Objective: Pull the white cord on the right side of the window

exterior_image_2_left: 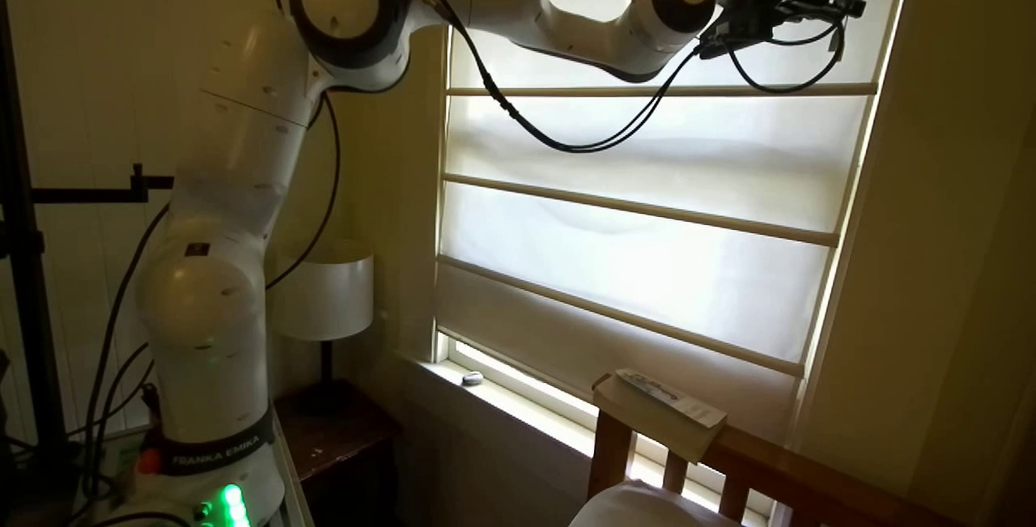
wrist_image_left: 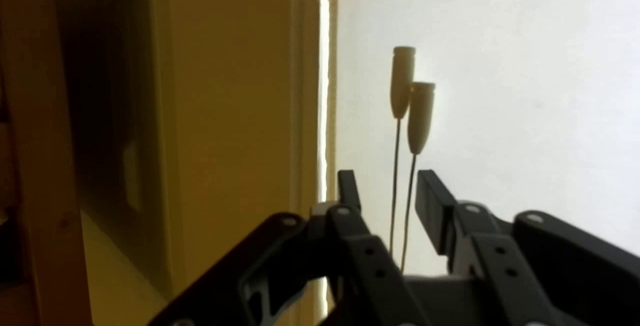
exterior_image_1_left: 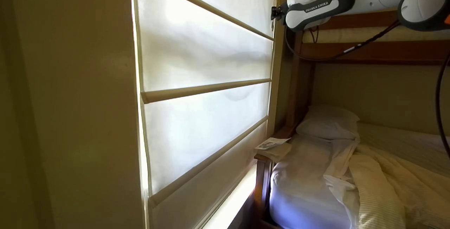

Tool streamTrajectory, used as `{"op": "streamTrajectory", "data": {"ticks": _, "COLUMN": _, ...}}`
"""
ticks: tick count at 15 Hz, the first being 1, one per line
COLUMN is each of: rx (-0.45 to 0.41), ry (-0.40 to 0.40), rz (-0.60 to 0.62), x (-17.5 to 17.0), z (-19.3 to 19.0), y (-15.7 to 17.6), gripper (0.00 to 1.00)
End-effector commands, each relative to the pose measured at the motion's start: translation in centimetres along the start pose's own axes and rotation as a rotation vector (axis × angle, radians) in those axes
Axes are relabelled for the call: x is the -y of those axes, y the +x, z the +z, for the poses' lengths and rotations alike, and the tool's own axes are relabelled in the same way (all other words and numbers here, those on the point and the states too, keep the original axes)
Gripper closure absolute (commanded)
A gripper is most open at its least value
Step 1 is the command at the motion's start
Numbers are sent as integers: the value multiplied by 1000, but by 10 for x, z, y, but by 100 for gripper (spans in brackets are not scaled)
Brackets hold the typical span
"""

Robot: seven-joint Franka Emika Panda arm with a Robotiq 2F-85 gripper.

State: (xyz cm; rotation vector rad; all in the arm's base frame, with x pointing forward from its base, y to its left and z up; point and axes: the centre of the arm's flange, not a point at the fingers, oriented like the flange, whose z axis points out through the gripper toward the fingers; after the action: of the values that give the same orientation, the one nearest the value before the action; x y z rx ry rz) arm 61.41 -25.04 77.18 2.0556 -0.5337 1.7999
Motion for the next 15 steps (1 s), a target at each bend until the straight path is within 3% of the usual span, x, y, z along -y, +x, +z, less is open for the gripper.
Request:
{"op": "streamTrajectory", "data": {"ticks": 1, "rx": -14, "ry": 40, "rz": 63, "x": 2, "z": -2, "y": 3, "gripper": 32}}
{"op": "streamTrajectory", "data": {"ticks": 5, "rx": -3, "ry": 77, "rz": 143, "x": 12, "z": 11, "y": 6, "gripper": 4}}
{"op": "streamTrajectory", "data": {"ticks": 7, "rx": -15, "ry": 55, "rz": 171, "x": 15, "z": 18, "y": 8, "gripper": 0}}
{"op": "streamTrajectory", "data": {"ticks": 13, "rx": -70, "ry": -23, "rz": 220, "x": -4, "z": 25, "y": 20, "gripper": 2}}
{"op": "streamTrajectory", "data": {"ticks": 14, "rx": -74, "ry": -28, "rz": 225, "x": -6, "z": 27, "y": 20, "gripper": 23}}
{"op": "streamTrajectory", "data": {"ticks": 15, "rx": -75, "ry": -33, "rz": 228, "x": -7, "z": 29, "y": 20, "gripper": 26}}
